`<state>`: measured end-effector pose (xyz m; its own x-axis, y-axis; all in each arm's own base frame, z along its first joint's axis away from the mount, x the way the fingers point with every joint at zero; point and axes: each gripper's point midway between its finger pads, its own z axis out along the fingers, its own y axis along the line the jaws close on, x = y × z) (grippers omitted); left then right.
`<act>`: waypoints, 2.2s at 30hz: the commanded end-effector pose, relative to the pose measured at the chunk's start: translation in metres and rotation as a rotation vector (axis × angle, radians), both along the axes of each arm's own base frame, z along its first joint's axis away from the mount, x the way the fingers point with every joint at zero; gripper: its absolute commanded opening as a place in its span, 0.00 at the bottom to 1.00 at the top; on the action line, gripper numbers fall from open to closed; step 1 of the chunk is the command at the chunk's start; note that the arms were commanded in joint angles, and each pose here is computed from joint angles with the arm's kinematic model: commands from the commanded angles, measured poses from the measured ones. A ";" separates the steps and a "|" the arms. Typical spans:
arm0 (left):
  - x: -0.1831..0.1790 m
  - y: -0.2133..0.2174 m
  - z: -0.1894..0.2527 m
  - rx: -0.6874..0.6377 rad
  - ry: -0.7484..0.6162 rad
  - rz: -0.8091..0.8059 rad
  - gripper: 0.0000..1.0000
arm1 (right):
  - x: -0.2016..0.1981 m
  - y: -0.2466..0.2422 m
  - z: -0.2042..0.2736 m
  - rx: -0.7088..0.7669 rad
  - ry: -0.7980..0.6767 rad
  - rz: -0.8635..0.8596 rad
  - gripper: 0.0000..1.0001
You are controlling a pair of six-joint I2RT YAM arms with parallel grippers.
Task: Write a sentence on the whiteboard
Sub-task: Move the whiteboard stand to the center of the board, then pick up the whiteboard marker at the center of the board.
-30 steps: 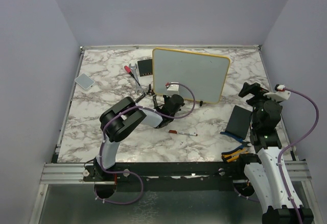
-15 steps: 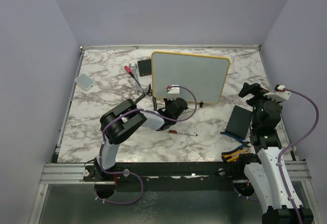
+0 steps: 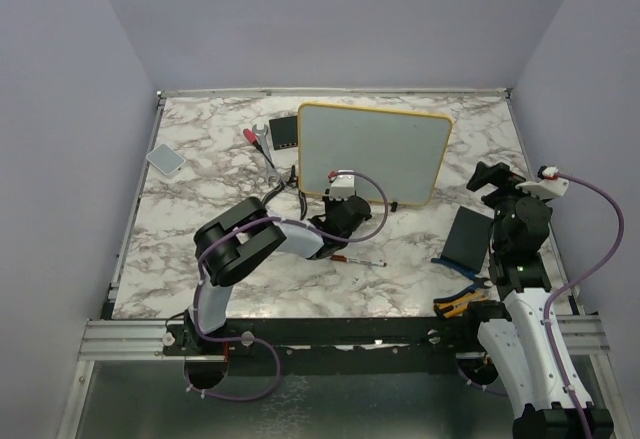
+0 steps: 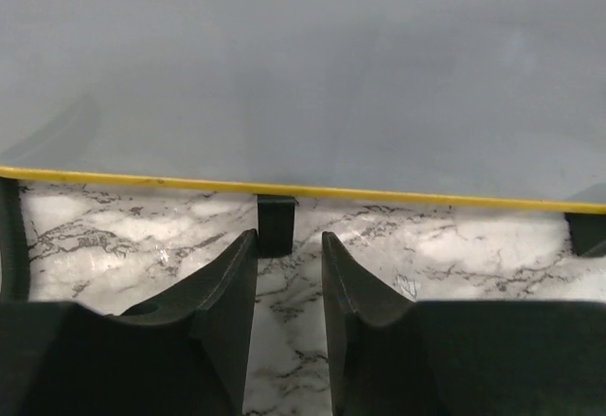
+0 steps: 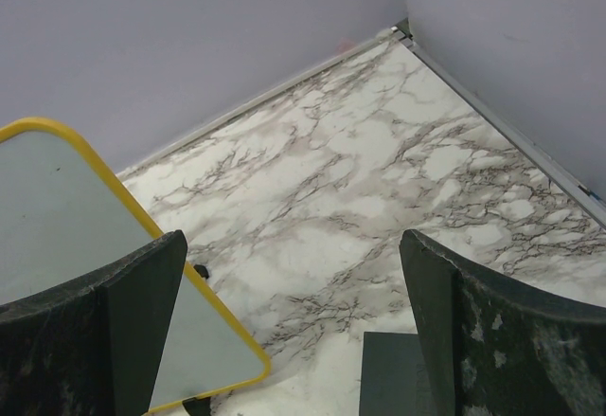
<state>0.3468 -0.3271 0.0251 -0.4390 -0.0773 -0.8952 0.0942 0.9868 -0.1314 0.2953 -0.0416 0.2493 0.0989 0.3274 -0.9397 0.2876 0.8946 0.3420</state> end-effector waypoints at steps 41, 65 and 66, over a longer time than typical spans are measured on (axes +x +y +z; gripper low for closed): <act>-0.157 -0.022 0.006 0.264 0.212 -0.911 0.79 | 0.003 0.005 -0.003 -0.013 0.029 0.035 0.98; -0.164 -0.035 -0.013 0.464 0.108 -0.840 0.00 | 0.006 0.018 -0.004 -0.016 0.059 0.109 0.98; -0.164 -0.036 -0.009 0.453 0.099 -0.843 0.00 | 0.005 0.020 -0.005 -0.011 0.066 0.123 0.98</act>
